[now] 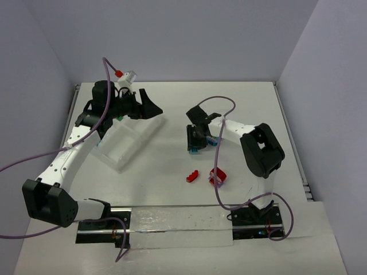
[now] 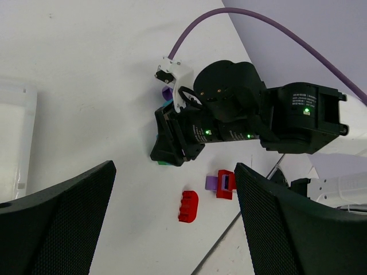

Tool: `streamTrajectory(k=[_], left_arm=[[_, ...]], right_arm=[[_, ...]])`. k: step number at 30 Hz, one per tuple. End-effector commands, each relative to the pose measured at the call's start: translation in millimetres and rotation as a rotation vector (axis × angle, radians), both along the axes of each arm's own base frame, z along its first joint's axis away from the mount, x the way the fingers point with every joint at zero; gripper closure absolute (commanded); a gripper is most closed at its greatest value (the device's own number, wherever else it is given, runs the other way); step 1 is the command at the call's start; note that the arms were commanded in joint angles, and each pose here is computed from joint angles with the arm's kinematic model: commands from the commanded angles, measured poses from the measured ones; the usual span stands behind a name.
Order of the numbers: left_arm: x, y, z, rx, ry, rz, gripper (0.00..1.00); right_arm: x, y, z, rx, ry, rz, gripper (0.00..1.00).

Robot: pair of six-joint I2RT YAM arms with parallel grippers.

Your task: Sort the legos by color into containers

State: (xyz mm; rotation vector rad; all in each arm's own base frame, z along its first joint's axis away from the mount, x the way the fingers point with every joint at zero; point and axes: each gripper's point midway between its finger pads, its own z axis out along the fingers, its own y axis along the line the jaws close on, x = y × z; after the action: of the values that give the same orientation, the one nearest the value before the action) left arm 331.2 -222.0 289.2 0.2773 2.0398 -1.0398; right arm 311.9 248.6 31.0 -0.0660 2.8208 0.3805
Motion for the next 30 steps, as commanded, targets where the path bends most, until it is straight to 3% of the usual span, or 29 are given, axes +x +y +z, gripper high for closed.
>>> streamTrajectory(k=[1,6,11,23,30], left_arm=[[0.1,0.1,12.5,-0.011,-0.035,-0.002,0.08],[0.1,-3.2,10.4,-0.018,-0.024,-0.022,0.08],[0.4,-5.7,7.2,-0.019,-0.009,-0.036,0.08],[-0.3,-5.3,7.0,-0.02,-0.011,-0.034,0.08],[-1.1,-6.2,8.5,-0.029,-0.015,-0.038,0.07]], right_arm=[[17.6,-2.2,-2.6,-0.054,-0.052,-0.058,0.59],[20.1,-3.0,-4.1,-0.063,-0.059,-0.061,0.36],[21.2,-6.9,3.5,-0.071,-0.084,-0.063,0.26],[18.6,-19.4,39.8,-0.082,-0.163,-0.06,0.27],[22.3,-10.4,45.0,-0.093,-0.144,0.044,0.29]])
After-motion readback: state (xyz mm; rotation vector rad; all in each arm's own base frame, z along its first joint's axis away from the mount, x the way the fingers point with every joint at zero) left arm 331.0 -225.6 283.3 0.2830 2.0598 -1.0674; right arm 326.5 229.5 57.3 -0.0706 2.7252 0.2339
